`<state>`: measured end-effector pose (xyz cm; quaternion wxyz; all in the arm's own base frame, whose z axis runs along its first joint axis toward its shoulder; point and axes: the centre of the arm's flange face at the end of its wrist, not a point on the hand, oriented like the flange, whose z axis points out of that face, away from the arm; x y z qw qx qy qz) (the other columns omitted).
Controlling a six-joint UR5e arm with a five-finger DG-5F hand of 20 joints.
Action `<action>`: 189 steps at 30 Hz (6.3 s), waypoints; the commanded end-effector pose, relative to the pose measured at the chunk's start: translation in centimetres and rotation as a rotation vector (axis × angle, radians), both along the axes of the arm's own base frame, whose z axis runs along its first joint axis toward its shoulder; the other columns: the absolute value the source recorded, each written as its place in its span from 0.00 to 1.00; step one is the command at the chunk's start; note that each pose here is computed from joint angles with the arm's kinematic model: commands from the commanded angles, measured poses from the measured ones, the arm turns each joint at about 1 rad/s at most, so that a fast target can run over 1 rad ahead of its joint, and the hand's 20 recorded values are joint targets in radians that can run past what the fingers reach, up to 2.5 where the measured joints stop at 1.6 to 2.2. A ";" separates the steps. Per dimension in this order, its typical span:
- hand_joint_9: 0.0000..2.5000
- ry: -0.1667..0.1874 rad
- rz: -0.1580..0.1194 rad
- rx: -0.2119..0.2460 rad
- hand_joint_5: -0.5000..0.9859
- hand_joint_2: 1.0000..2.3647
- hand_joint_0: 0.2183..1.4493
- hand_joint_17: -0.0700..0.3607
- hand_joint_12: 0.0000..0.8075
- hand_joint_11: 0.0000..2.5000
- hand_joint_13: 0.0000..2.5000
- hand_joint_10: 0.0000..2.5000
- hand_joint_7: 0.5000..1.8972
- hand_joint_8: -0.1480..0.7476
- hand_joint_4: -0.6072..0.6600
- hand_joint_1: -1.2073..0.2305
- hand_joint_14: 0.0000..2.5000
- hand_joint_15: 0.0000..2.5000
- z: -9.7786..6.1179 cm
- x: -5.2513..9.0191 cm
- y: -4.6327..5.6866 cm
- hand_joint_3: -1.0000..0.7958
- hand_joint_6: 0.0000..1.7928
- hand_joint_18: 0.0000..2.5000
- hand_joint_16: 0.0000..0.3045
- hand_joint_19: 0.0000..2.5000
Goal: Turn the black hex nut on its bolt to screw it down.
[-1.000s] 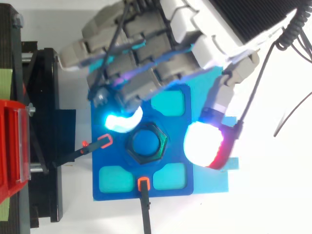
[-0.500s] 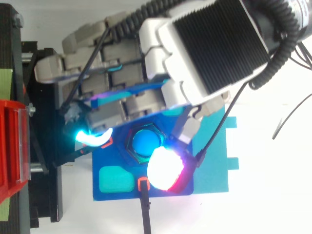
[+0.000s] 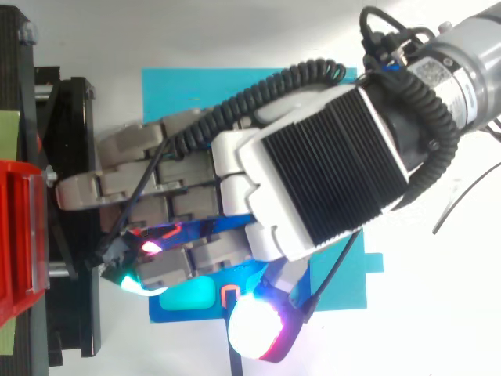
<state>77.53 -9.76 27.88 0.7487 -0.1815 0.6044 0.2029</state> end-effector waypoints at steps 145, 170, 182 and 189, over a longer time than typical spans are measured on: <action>0.21 -0.162 0.204 -0.066 0.27 0.00 0.17 0.44 0.44 0.06 0.15 0.00 0.34 0.60 0.76 0.42 0.00 0.02 -0.6 -0.8 -5.0 0.28 0.32 0.12 0.17 0.15; 0.18 -0.005 0.000 -0.022 0.26 0.00 0.15 0.45 0.45 0.05 0.13 0.00 0.38 0.59 0.77 0.40 0.00 0.02 -2.2 -0.6 -4.5 0.28 0.28 0.12 0.18 0.16; 0.18 -0.005 0.009 -0.022 0.26 0.00 0.12 0.46 0.47 0.05 0.13 0.00 0.37 0.60 0.79 0.51 0.00 0.02 -2.1 -0.5 -4.1 0.28 0.28 0.10 0.19 0.16; 0.17 -0.005 0.012 -0.024 0.26 0.00 0.11 0.47 0.47 0.05 0.13 0.00 0.36 0.61 0.79 0.54 0.00 0.02 -2.1 -0.5 -3.9 0.28 0.28 0.09 0.19 0.16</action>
